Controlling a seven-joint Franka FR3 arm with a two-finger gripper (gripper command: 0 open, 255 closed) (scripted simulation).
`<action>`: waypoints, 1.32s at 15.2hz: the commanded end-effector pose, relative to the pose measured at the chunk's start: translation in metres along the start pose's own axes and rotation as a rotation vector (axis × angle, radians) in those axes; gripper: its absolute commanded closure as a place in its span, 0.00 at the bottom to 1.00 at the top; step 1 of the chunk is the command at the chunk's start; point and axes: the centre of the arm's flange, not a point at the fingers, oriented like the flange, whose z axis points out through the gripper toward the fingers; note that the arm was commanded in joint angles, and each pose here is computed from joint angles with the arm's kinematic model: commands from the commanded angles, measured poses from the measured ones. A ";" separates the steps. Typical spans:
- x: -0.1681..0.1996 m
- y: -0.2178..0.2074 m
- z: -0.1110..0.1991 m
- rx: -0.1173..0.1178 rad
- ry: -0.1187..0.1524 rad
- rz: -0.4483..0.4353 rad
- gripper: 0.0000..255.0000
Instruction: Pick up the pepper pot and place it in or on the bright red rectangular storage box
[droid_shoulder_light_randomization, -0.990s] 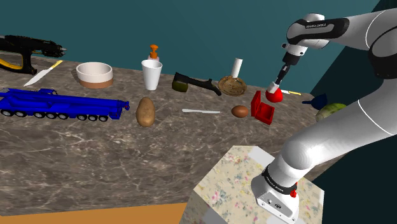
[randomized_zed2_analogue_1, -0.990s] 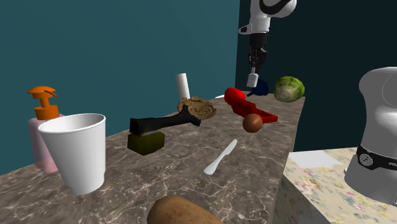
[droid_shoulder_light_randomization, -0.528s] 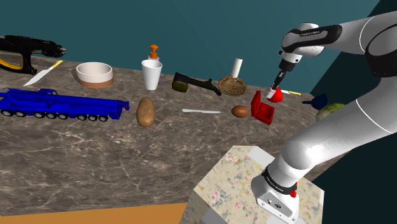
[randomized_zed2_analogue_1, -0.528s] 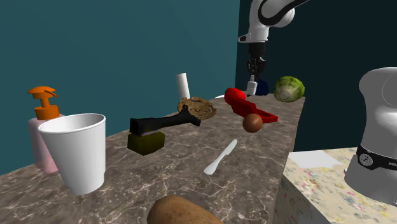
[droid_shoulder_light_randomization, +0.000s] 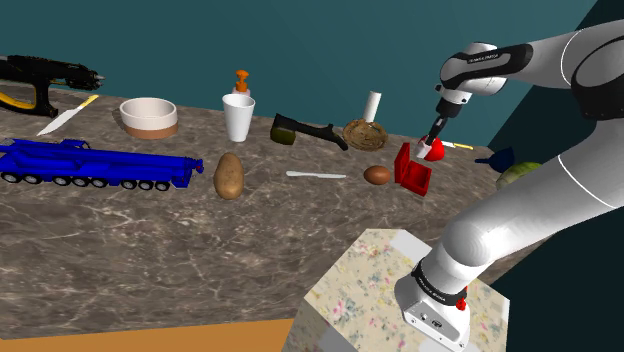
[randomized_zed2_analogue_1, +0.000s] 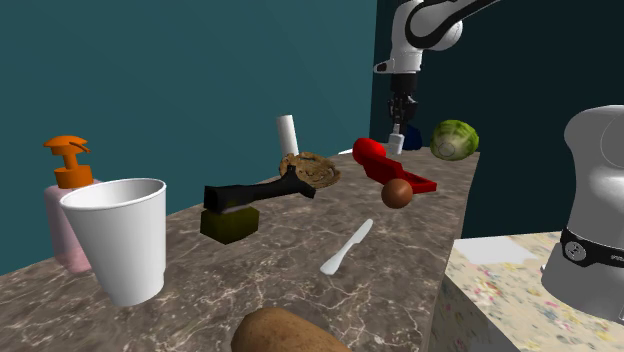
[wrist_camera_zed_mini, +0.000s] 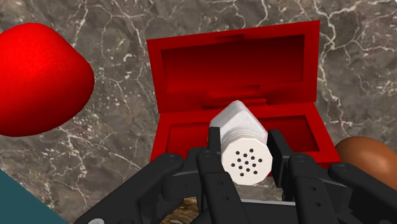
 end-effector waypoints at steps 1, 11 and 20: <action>0.000 0.000 0.000 0.000 0.000 0.000 1.00; 0.000 0.000 -0.040 0.000 0.000 0.000 0.00; 0.000 0.000 -0.050 0.000 0.000 0.000 0.00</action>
